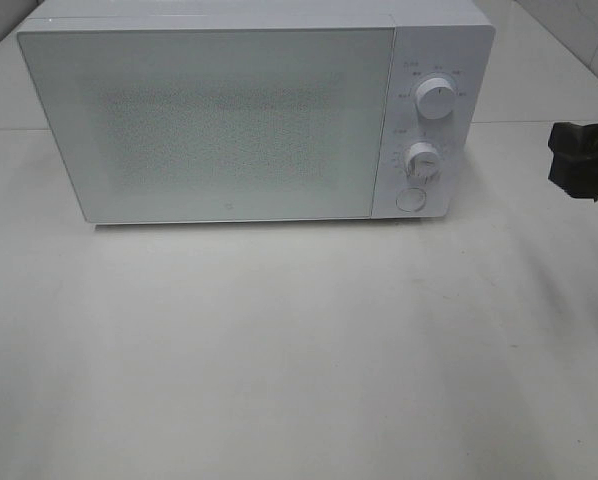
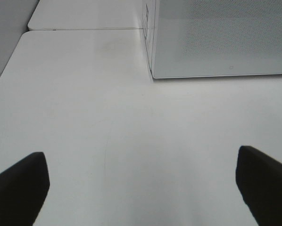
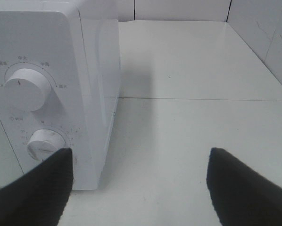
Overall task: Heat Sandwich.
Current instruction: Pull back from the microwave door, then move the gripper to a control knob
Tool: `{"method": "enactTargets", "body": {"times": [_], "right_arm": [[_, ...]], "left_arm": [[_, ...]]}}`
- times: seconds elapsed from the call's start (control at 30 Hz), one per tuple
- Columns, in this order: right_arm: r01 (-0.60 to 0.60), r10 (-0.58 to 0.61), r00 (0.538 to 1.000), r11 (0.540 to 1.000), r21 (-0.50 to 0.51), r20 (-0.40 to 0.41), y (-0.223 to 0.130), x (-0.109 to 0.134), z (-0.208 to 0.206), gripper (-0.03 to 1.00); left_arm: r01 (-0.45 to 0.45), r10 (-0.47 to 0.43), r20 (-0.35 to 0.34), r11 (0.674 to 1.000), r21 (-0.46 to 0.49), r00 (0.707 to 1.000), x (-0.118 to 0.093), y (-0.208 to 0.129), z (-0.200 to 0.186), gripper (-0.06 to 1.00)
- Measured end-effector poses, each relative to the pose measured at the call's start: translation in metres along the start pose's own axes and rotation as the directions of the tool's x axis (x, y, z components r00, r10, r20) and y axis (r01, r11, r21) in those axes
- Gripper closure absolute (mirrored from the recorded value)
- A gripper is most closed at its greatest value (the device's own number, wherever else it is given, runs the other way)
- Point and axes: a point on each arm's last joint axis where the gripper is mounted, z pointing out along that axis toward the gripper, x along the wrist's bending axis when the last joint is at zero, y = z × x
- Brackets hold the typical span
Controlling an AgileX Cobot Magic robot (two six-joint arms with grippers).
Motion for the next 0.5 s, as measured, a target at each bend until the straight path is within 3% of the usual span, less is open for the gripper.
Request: {"method": "enactTargets", "body": {"times": [0.5], "right_arm": [[0.016,-0.018,1.0,0.999,-0.047,-0.025,-0.03,0.047,0.0,0.2]], "left_arm": [[0.0,0.0,0.0,1.0,0.0,1.0,0.0,0.0,0.0,-0.05]]}}
